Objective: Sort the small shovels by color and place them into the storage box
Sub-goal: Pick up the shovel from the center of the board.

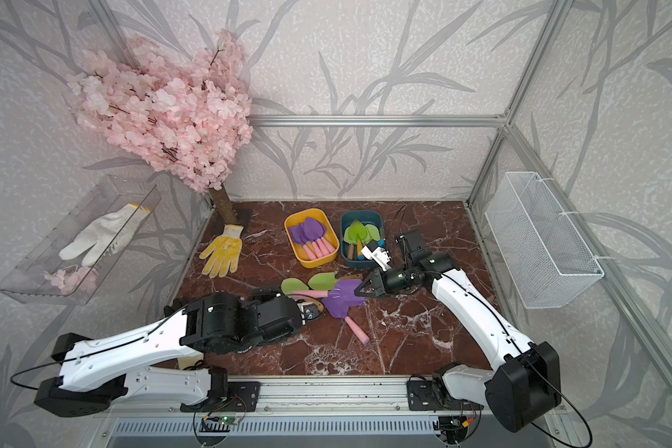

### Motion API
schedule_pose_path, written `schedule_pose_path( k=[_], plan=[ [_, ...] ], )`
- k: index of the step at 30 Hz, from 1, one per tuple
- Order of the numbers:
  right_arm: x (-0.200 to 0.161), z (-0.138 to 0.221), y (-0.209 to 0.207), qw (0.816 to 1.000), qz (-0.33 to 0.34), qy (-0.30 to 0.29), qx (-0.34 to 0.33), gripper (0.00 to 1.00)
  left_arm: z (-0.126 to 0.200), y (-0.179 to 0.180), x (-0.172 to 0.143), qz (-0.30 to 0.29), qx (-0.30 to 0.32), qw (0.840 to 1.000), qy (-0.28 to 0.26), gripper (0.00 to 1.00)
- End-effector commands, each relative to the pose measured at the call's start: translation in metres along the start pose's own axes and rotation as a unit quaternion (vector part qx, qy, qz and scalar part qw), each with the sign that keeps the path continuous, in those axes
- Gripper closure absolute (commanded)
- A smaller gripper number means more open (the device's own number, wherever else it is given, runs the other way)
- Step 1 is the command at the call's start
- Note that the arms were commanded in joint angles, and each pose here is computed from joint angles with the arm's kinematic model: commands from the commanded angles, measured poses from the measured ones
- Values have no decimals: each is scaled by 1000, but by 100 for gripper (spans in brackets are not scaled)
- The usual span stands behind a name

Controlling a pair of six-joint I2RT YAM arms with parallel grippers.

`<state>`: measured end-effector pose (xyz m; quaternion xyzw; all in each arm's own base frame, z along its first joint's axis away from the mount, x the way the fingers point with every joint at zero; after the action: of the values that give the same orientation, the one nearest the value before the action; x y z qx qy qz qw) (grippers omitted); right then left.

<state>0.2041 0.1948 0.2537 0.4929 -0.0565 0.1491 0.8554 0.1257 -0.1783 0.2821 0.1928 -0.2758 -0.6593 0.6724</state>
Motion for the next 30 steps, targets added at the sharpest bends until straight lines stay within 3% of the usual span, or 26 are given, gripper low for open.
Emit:
schedule_pose_path(
  k=[1,13,20,27,30],
  plan=[
    [-4,6,20,999,27,5,23,100,0,8,15,-21,40,997,-62,14],
    [-15,4,34,998,46,22,43,100,-16,3,31,-28,32,996,-78,16],
    [-17,6,37,997,51,20,48,100,-25,1,22,-14,19,998,-59,27],
    [-17,7,42,997,55,19,58,100,-32,0,17,1,13,998,-64,28],
    [-17,8,44,996,55,18,61,100,-34,0,17,9,10,998,-69,33]
  ],
)
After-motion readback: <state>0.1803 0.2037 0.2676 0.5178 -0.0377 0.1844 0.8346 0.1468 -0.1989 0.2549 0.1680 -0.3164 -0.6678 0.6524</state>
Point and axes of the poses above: each gripper's point midway between its finger pads, its own z axis back along the fingers, its own y axis along the line the jaws close on, x = y × z, the point moved 5 cm from there along z, back along the fingers, and after that the axes turned 4 degrees about -z, right-handed, at the moved point
